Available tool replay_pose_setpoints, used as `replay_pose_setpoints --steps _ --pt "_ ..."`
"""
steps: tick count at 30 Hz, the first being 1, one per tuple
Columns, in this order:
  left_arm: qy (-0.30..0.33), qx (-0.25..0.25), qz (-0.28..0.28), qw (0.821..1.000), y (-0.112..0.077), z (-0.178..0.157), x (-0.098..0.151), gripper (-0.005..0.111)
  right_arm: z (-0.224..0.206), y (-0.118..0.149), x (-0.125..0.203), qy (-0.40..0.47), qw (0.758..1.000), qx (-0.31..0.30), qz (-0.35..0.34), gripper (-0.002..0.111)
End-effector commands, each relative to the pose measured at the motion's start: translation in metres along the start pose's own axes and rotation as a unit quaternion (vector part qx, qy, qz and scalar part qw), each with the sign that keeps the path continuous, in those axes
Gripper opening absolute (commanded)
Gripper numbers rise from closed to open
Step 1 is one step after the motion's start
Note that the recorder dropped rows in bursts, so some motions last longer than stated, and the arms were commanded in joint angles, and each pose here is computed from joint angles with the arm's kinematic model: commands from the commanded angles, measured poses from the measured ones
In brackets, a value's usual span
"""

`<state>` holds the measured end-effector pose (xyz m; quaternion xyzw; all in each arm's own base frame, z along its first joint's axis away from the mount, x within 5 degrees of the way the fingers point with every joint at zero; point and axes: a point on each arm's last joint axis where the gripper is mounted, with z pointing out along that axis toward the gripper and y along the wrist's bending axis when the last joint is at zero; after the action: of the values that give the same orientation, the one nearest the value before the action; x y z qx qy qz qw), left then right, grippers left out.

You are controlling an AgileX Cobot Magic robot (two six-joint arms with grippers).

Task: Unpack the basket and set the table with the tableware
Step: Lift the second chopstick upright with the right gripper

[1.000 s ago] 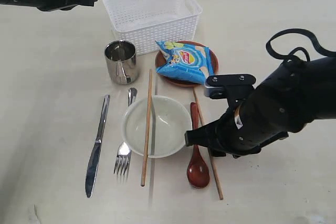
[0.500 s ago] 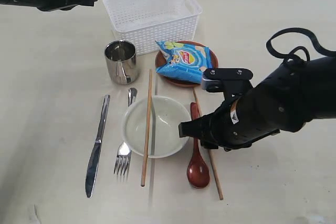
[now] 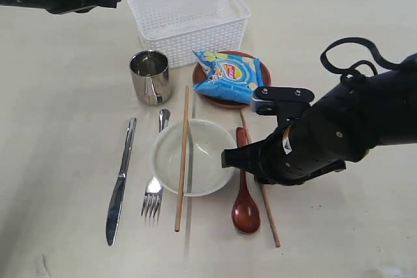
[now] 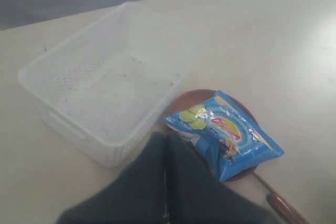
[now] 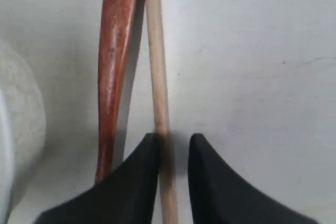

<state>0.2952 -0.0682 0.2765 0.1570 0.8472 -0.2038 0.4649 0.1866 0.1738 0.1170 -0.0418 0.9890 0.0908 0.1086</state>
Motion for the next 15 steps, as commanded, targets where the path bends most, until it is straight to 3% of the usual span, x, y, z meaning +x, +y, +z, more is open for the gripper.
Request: replay_pose_setpoints --steps 1,3,8,15 --pt "0.001 -0.002 -0.002 1.000 0.000 -0.002 0.002 0.000 0.007 -0.004 0.004 0.015 0.999 0.012 0.043 0.005" --pt "0.001 -0.002 -0.002 1.000 0.000 -0.002 0.002 0.000 0.007 -0.004 0.004 0.015 0.998 0.013 0.054 -0.001" --pt "0.001 -0.002 -0.002 1.000 0.000 -0.002 0.002 0.000 0.006 -0.005 0.005 0.019 0.997 0.017 0.079 -0.001" --pt "0.001 -0.002 -0.002 1.000 0.000 -0.002 0.002 0.000 -0.055 -0.010 0.008 0.002 0.997 0.012 0.070 -0.001"
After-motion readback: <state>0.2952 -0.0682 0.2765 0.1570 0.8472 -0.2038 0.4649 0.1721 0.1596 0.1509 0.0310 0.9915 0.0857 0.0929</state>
